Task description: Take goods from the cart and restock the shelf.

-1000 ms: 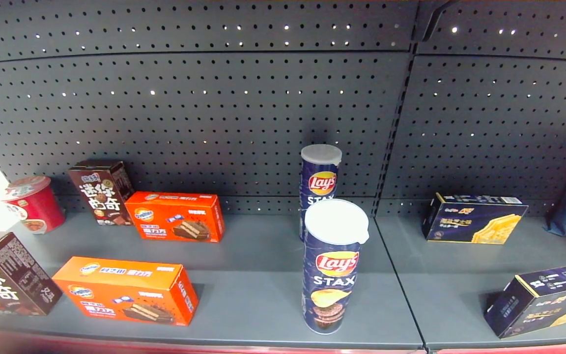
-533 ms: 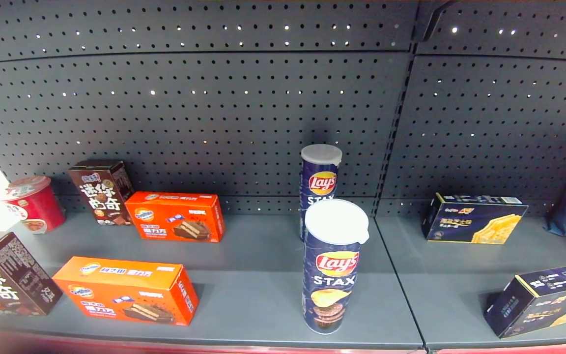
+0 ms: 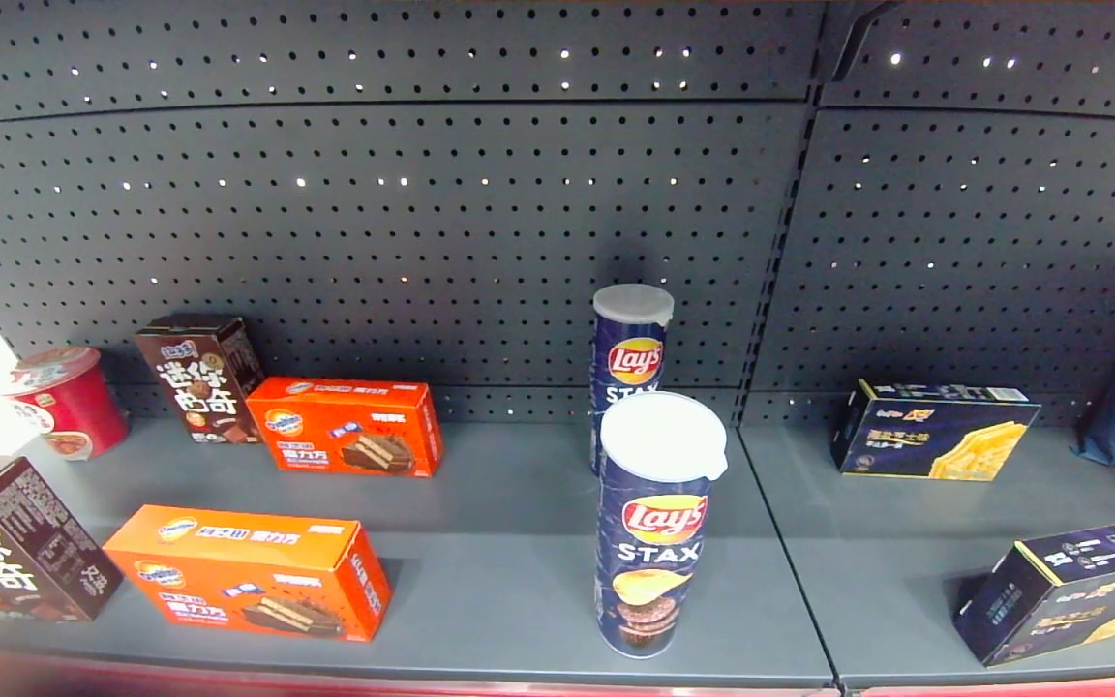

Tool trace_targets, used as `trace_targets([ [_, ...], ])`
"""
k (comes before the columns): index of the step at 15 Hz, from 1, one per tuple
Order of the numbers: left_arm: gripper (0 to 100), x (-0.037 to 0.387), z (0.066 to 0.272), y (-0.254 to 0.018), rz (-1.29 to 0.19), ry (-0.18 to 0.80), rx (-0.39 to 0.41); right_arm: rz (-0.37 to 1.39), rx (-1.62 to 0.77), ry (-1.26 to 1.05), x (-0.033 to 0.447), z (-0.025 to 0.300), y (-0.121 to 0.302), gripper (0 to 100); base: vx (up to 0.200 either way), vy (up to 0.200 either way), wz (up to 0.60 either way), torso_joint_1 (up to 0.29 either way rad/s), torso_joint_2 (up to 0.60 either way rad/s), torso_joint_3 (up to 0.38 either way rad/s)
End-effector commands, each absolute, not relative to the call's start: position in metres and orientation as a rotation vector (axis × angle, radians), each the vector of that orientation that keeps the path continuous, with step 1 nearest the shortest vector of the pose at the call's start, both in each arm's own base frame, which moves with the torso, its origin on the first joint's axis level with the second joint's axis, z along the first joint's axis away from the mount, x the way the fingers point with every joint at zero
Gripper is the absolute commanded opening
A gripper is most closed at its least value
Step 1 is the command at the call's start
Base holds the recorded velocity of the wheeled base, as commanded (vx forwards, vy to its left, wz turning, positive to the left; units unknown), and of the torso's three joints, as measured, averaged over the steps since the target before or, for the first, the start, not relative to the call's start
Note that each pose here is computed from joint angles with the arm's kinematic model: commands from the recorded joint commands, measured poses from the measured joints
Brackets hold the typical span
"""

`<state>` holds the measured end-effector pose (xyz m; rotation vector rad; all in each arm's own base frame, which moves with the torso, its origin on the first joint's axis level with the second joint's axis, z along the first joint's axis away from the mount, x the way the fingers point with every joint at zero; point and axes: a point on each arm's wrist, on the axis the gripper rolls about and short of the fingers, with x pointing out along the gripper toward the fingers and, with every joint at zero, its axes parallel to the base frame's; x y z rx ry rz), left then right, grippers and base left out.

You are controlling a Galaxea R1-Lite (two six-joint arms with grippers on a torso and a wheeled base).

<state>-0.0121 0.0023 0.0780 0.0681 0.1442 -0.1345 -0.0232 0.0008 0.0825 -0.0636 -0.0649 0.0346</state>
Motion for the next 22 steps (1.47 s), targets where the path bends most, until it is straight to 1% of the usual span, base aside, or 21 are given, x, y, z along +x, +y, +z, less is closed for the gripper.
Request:
trace_targets([
  [1, 100, -0.0159, 0.0769, 0.0025, -0.110, 0.107, 0.059, 0.036, -0.064, -0.063, -0.0231, 0.0825, 0.0008, 100, 0.000, 0.000, 0.00, 0.000, 0.00, 0.000],
  [3, 100, -0.0158, 0.0763, 0.0038, -0.036, 0.106, 0.048, 0.035, -0.062, -0.066, -0.0233, 0.0826, 0.0008, 100, 0.000, 0.000, 0.00, 0.000, 0.00, 0.000],
  [4, 100, -0.0158, 0.0770, 0.0038, -0.034, 0.099, 0.045, 0.032, -0.062, -0.064, -0.0231, 0.0826, 0.0007, 100, 0.000, 0.000, 0.00, 0.000, 0.00, 0.000],
  [5, 100, -0.0156, 0.0774, 0.0022, 0.070, 0.104, 0.037, 0.032, -0.062, -0.064, -0.0231, 0.0826, 0.0007, 100, 0.000, 0.000, 0.00, 0.000, 0.00, 0.000],
  [6, 100, -0.0154, 0.0770, 0.0018, 0.099, 0.107, 0.036, 0.032, -0.061, -0.064, -0.0231, 0.0826, 0.0007, 100, 0.000, 0.000, 0.00, 0.000, 0.00, 0.000],
  [7, 100, -0.0142, 0.0774, -0.0039, 0.308, 0.119, 0.014, 0.033, -0.062, -0.064, -0.0231, 0.0826, 0.0007, 100, 0.000, 0.000, 0.00, 0.000, 0.00, 0.000],
  [8, 100, -0.0151, 0.0772, -0.0056, 0.232, 0.102, 0.025, 0.033, -0.061, -0.064, -0.0231, 0.0826, 0.0007, 100, 0.000, 0.000, 0.00, 0.000, 0.00, 0.000],
  [9, 100, -0.0166, 0.0769, -0.0057, 0.244, 0.083, 0.030, 0.036, -0.061, -0.064, -0.0231, 0.0826, 0.0008, 100, 0.000, 0.000, 0.00, 0.000, 0.00, 0.000],
  [12, 100, -0.0157, 0.0772, -0.0055, 0.206, 0.098, 0.042, 0.058, -0.062, -0.063, -0.0233, 0.0828, 0.0013, 100, 0.000, 0.000, 0.00, 0.000, 0.00, 0.000],
  [14, 100, -0.0154, 0.0774, -0.0007, -0.048, 0.113, 0.041, 0.069, -0.062, -0.054, -0.0236, 0.0826, 0.0015, 100, 0.000, 0.000, 0.00, 0.000, 0.00, 0.000],
  [15, 100, -0.0151, 0.0775, 0.0003, -0.078, 0.116, 0.046, 0.069, -0.061, -0.050, -0.0237, 0.0824, 0.0015, 100, 0.000, 0.000, 0.00, 0.000, 0.00, 0.000],
  [16, 100, -0.0137, 0.0776, 0.0019, -0.041, 0.131, 0.054, 0.058, -0.061, -0.046, -0.0238, 0.0824, 0.0013, 100, 0.000, 0.000, 0.00, 0.000, 0.00, 0.000],
  [17, 100, -0.0151, 0.0773, 0.0018, -0.010, 0.113, 0.047, 0.055, -0.061, -0.049, -0.0238, 0.0827, 0.0012, 100, 0.000, 0.000, 0.00, 0.000, 0.00, 0.000],
  [18, 100, -0.0189, 0.0765, 0.0010, 0.048, 0.067, 0.044, 0.049, -0.061, -0.049, -0.0238, 0.0827, 0.0011, 100, 0.000, 0.000, 0.00, 0.000, 0.00, 0.000],
  [19, 100, -0.0213, 0.0758, 0.0007, 0.065, 0.027, 0.037, 0.048, -0.062, -0.048, -0.0238, 0.0825, 0.0010, 100, 0.000, 0.000, 0.00, 0.000, 0.00, 0.000],
  [22, 100, -0.0221, 0.0757, 0.0012, 0.057, 0.010, 0.037, 0.048, -0.062, -0.048, -0.0238, 0.0825, 0.0010, 100, 0.000, 0.000, 0.00, 0.000, 0.00, 0.000],
])
